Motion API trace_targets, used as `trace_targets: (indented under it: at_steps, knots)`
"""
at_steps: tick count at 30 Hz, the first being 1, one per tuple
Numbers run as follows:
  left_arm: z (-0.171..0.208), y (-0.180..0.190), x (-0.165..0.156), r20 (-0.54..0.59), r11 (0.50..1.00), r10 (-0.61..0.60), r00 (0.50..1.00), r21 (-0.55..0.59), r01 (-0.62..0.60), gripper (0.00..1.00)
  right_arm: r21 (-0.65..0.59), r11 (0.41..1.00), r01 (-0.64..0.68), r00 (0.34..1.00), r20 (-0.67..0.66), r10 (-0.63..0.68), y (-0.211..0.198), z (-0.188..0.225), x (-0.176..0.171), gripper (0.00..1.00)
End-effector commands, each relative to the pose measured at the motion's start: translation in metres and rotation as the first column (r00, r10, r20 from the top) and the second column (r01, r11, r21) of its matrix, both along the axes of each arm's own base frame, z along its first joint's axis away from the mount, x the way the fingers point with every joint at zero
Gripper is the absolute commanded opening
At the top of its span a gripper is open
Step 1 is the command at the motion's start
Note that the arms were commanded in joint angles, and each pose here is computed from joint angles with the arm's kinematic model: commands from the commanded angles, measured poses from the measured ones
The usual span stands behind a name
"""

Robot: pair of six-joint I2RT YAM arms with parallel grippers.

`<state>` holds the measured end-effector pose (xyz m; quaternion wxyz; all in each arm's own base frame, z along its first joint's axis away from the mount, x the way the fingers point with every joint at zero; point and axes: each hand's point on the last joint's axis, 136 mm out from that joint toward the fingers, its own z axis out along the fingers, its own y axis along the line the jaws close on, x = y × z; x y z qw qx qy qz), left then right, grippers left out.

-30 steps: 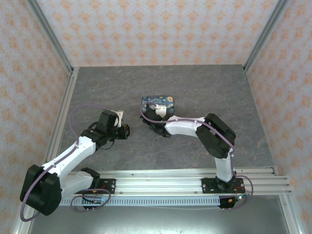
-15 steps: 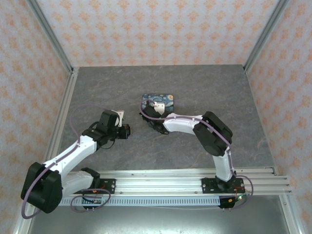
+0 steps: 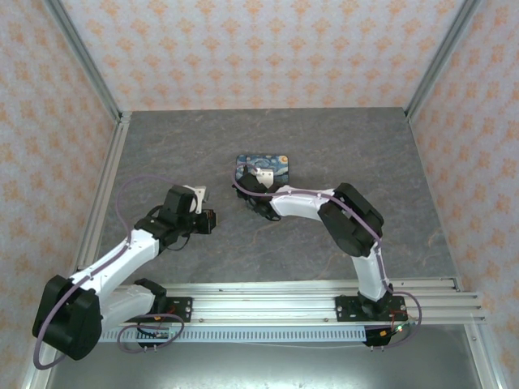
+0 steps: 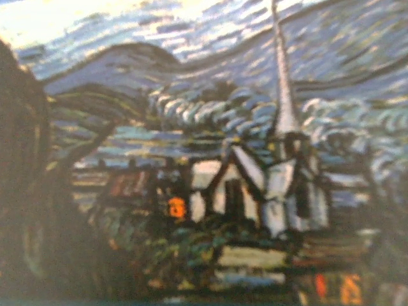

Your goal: Unlock a padlock with a key

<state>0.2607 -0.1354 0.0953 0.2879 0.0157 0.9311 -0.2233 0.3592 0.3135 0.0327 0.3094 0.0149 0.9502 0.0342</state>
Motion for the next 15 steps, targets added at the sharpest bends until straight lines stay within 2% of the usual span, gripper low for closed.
trace_targets:
  at_steps: [1,6,11,15]
  knots:
    - [0.0011,0.0004,-0.0036,0.017,1.000,-0.021,1.000,0.008,0.020,0.00,-0.028,1.000,0.002,1.000,-0.003,-0.002,-0.0023,-0.0001,0.0047,0.40]
    - [-0.0004,0.0009,-0.0059,0.012,1.000,-0.023,1.000,0.008,0.023,0.00,-0.030,1.000,0.004,1.000,-0.009,-0.004,-0.0022,-0.0028,0.0058,0.39]
    - [-0.0008,0.0012,-0.0082,0.013,1.000,-0.023,1.000,0.004,0.023,0.00,-0.025,1.000,0.007,1.000,-0.006,-0.007,-0.0027,-0.0014,0.0074,0.32]
    - [0.0008,0.0012,-0.0091,0.018,1.000,-0.025,1.000,0.002,0.025,0.00,-0.027,1.000,0.014,1.000,0.006,-0.013,-0.0043,0.0040,0.0090,0.36]
